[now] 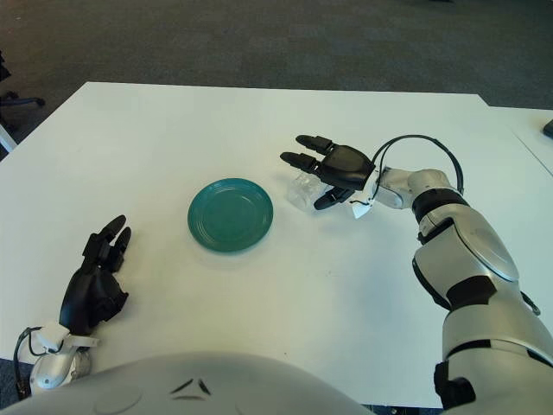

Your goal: Put the bottle into the plate.

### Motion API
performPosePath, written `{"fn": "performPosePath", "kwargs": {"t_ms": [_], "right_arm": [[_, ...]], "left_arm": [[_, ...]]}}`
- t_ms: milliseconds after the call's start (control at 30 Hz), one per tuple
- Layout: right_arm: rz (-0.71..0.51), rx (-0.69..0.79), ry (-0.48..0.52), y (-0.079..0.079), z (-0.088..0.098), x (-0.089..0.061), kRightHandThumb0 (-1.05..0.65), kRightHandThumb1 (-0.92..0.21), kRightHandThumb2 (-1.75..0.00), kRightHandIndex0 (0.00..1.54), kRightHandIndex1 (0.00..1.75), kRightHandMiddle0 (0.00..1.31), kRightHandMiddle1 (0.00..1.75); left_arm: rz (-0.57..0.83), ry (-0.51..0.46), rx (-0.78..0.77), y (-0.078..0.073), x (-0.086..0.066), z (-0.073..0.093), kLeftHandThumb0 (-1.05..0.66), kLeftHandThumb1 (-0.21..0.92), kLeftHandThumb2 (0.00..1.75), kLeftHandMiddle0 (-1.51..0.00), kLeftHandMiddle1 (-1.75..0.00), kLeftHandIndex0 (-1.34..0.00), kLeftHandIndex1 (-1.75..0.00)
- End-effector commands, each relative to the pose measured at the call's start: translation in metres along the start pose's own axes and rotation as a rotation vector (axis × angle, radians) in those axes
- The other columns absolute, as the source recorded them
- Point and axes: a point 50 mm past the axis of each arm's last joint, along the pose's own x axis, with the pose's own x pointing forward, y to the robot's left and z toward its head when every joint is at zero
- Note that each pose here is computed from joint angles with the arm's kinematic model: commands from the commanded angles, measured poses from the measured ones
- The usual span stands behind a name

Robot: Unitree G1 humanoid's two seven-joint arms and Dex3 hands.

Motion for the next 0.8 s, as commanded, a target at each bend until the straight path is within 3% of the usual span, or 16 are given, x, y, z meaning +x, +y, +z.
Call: {"fn": "performPosePath", "kwargs": {"t_ms": [0,767], "right_arm": [[0.011,0.026,-0.001,0.006,0.003,0.0,-1.05,-0.92,-0.57,0.04,0.02,0.06,0.04],[0.034,0.117,-0.026,0.026,0.019,0.006,-1.05,-0.92,-0.52,0.05,0.0,0.04,0.07]], "left_arm": [[-0.004,0.055,0.002,-0.002,-0.006,-0.006,-0.9,0.92,1.03,-0.18,0.0,0.0,-0.5],[0.032,0.053,0.03,0.005,-0.03,0.002,-0.91,0.92,1.05,-0.21,-0.01,0.0,-0.53]]}}
